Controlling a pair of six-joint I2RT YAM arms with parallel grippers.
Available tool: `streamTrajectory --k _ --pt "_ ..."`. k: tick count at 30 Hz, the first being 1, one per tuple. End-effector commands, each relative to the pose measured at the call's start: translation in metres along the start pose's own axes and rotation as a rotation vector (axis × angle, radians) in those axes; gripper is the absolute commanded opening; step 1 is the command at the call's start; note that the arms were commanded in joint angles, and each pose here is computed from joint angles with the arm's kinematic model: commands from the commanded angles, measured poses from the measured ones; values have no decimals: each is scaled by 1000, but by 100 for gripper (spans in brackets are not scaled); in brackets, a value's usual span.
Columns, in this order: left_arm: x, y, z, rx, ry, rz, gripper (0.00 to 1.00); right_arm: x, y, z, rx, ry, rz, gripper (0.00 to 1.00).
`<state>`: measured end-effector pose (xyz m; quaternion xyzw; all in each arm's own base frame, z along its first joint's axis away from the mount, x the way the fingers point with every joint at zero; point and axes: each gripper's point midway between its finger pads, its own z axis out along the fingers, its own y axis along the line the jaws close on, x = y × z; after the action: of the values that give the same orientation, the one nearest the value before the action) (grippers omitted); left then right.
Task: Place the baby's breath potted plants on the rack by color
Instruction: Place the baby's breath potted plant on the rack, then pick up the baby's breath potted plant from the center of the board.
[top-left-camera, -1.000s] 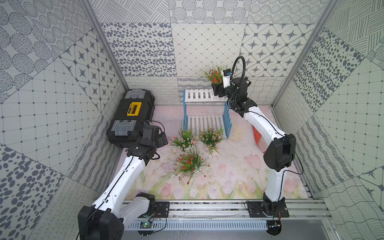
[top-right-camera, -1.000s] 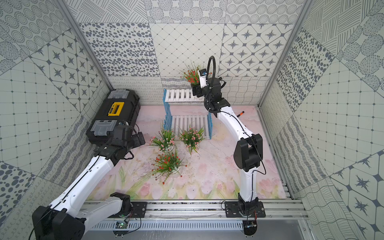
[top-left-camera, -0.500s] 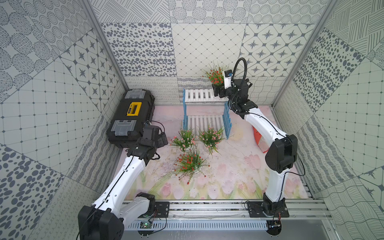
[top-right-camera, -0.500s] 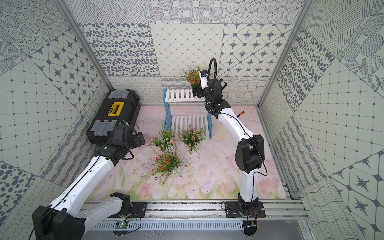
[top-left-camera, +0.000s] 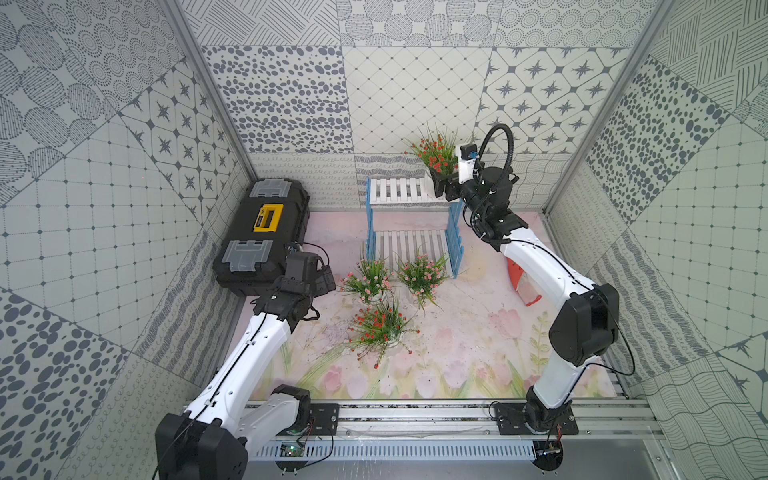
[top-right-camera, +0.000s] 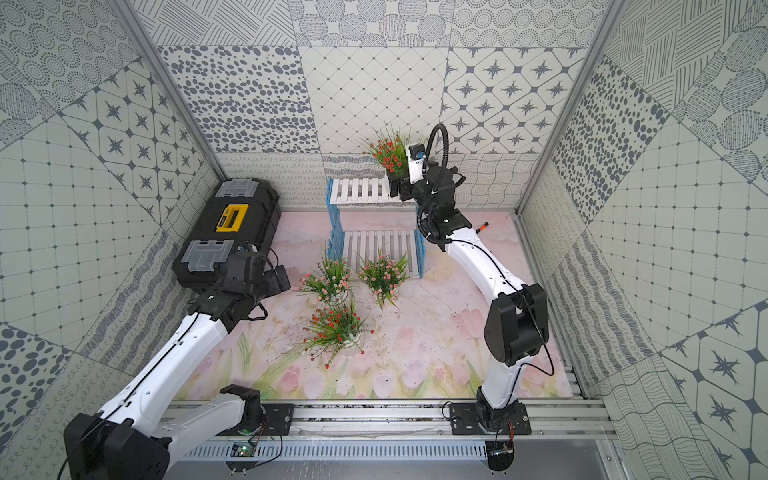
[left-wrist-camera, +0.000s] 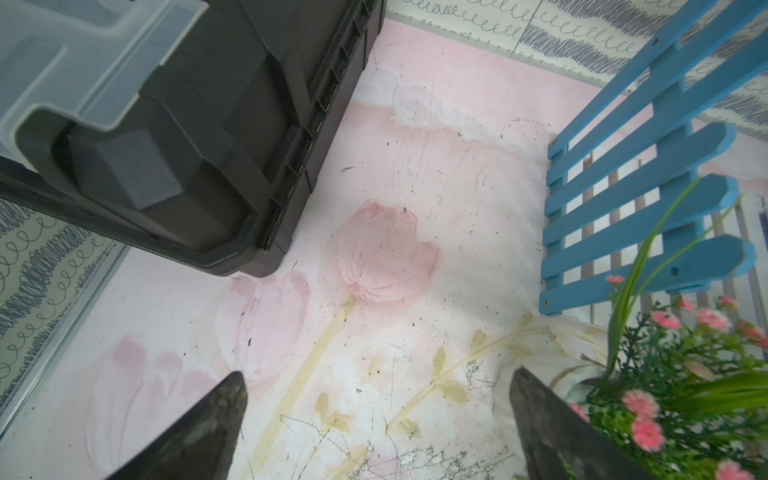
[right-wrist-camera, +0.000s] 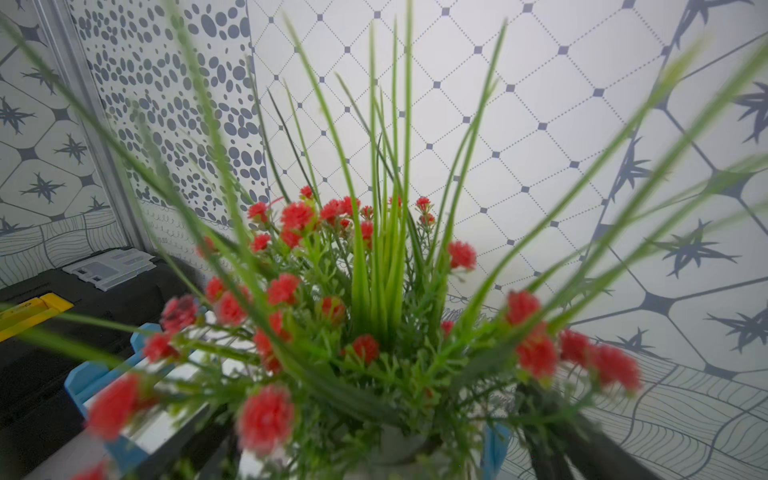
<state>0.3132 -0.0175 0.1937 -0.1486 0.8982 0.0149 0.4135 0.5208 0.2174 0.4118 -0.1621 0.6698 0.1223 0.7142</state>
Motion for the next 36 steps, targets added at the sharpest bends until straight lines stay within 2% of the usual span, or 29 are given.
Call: streamTrajectory --k 1,11,18,24,29,34,36 --pt "-6 -2 -2 13 -24 -4 99 -44 -6 -29 24 -137 10 98" --pt "-12 -2 -8 15 -39 36 99 -51 -8 -104 62 -133 32 98" --pt "-11 -5 -12 42 -42 21 98 -33 14 -165 39 -29 90 98" --pt "-2 -8 -11 71 -8 9 98 9 71 -223 -91 85 31 98" --pt "4 -1 -12 45 -8 10 98 62 108 -269 -210 185 74 98" --pt "0 1 -8 21 -22 -8 99 109 139 -309 -333 193 116 98" --pt "-3 -1 -8 24 -26 -18 98 131 151 -317 -379 239 114 98"
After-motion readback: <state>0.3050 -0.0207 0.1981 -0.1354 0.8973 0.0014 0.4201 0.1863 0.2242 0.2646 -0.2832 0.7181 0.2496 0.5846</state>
